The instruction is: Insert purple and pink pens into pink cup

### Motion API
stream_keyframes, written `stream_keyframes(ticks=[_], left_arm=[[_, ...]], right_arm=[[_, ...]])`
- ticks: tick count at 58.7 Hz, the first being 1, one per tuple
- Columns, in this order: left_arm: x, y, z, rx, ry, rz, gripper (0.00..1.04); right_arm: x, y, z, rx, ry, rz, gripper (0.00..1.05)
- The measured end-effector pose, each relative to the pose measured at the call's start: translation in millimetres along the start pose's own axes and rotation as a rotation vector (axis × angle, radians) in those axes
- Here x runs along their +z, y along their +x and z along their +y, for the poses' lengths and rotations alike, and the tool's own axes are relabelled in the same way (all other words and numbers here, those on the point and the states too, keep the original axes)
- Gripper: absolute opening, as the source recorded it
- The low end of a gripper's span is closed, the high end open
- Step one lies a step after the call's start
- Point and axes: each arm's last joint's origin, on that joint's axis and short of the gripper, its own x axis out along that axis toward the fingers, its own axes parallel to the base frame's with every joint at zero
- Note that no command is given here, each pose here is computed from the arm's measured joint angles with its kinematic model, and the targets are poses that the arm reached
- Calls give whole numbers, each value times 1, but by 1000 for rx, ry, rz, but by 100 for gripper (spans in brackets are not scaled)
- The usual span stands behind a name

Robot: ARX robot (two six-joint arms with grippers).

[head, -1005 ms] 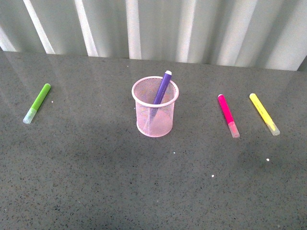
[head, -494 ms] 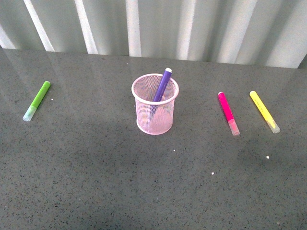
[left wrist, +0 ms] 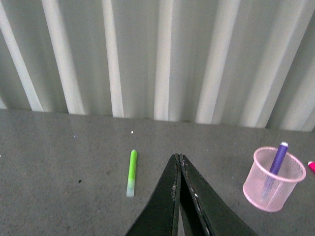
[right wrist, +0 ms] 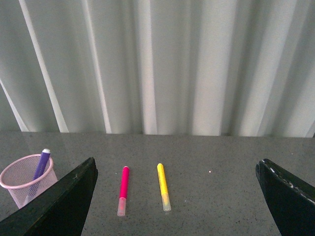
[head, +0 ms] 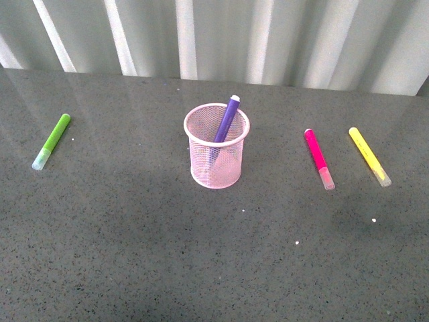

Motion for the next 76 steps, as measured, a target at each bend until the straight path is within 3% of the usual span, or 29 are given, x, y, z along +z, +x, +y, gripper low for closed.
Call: stream_keyframes(ticks=[22, 38, 45, 48, 53, 62, 76], left_arm=[[-2, -9, 0, 0, 0, 2, 5], [-2, -9, 0, 0, 0, 1, 57], [-2, -9, 0, -3, 0, 1, 76], [-2, -9, 0, -3, 0, -1, 85], [-2, -9, 0, -1, 1, -1, 100], [-2, -9, 0, -3, 3, -1, 98], [-2, -9, 0, 0, 2, -1, 98]], right_arm=[[0, 0, 0, 0, 0, 0, 98], [0, 0, 0, 8, -5, 11, 98], [-2, 5, -2, 229, -38, 515, 98], [-6, 14, -5, 238, -27, 630, 98], [-6, 37, -12, 227, -31, 684, 98], [-3, 108, -18, 243, -143, 668, 98], [-47, 207, -18, 205, -163, 821, 98]])
